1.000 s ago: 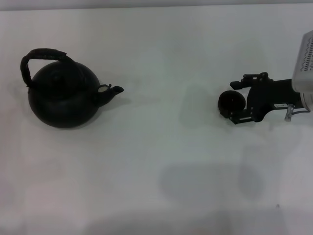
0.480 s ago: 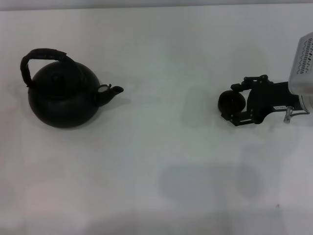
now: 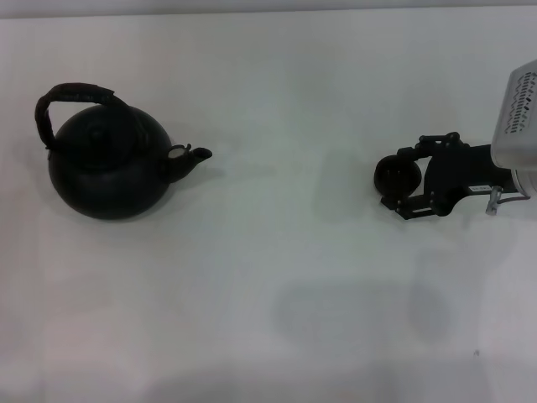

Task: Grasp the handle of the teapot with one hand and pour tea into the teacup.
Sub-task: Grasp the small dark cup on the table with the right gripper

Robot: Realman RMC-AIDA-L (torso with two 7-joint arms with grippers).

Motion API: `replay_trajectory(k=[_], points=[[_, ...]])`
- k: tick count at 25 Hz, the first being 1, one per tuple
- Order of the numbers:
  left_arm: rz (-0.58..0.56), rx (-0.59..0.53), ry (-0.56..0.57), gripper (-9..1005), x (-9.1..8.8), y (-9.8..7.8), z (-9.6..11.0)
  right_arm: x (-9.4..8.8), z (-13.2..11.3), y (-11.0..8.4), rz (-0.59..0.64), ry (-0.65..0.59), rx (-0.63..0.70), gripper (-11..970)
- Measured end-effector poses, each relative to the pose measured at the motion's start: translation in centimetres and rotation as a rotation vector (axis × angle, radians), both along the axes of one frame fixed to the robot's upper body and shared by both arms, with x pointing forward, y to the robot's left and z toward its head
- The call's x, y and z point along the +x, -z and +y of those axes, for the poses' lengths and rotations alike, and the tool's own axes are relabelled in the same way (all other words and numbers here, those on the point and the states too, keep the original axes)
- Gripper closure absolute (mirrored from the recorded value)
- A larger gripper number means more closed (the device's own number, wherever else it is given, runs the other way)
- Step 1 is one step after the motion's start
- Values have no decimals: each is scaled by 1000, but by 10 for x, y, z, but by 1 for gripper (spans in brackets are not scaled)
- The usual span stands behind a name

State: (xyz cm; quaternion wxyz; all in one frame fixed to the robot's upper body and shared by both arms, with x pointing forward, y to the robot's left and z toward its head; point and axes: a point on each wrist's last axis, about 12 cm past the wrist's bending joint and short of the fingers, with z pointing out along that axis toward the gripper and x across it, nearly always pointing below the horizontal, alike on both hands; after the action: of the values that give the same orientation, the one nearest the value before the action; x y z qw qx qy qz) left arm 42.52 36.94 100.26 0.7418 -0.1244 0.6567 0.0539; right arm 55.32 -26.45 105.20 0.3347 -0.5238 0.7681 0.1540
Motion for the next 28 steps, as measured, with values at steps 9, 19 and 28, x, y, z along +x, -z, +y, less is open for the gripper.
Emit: replay_trajectory(k=[9,19,28], points=[[0,-1,2,384,-1,0,0,0,1,1,-4,-3,-8,168],[0,-1,5,385,1,0,-1,2,2,0,-9,-1,-1,225],[-3,2,6,385,3,-1,0,6,8,-13,-12,-15,41,239]])
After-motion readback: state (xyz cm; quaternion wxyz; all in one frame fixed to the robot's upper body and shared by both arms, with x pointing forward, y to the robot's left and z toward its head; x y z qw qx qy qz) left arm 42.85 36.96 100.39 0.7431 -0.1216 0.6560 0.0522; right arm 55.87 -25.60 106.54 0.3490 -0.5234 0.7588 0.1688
